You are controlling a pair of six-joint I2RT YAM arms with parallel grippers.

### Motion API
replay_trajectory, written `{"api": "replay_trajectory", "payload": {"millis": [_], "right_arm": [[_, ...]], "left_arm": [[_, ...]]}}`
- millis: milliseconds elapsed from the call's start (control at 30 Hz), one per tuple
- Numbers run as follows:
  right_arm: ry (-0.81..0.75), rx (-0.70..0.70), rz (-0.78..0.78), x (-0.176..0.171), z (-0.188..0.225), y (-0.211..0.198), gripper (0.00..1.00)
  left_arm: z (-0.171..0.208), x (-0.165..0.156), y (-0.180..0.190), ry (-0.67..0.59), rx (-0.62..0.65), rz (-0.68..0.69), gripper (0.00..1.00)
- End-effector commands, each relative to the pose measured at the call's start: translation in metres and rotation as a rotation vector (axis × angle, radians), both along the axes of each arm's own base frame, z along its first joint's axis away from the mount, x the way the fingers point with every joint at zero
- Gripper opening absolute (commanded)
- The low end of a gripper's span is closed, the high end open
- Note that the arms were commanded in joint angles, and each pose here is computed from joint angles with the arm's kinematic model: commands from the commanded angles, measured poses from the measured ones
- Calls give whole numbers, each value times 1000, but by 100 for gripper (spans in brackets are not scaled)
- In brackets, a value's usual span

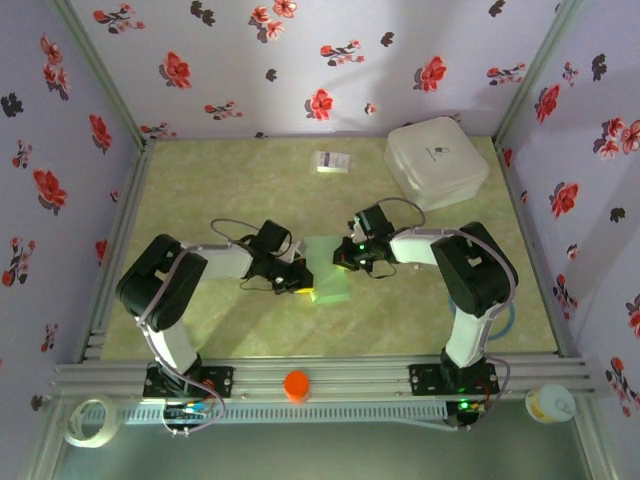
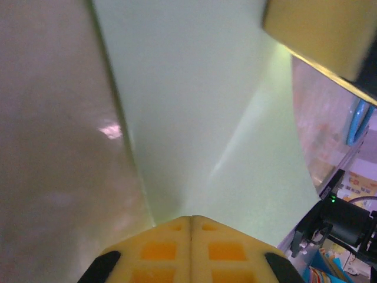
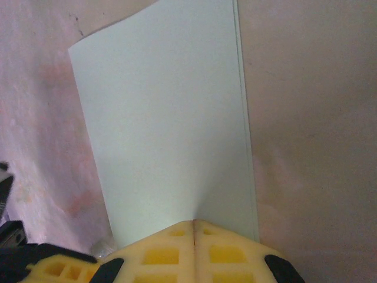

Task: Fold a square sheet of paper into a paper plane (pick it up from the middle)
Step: First fold the square sheet of paper in half at the center of the table.

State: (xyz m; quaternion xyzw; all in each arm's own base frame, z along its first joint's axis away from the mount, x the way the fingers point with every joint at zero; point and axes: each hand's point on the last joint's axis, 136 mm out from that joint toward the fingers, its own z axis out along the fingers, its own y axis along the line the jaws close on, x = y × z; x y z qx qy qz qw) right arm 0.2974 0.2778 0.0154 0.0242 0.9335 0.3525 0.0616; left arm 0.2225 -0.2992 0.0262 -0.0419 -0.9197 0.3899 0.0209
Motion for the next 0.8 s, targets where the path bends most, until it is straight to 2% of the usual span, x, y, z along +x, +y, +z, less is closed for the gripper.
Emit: {"api": "replay_trajectory", "payload": {"millis": [0,133,567,767], "right_arm": [[147,-204,-45,-33,-50,-38,0],[147,-203,-43,-33,-50,-37,0],[151,-206,-45,-36,-52,-39,0],[154,-207,-47,-35,-54,-39,0]], "left_arm": [[27,6,-13,-17,-48,24,4],[27,4,-25,13,-98,27,3],[-32,-28,3,103,21,10,3],[-30,-40,13,91,49,-29,4]]}}
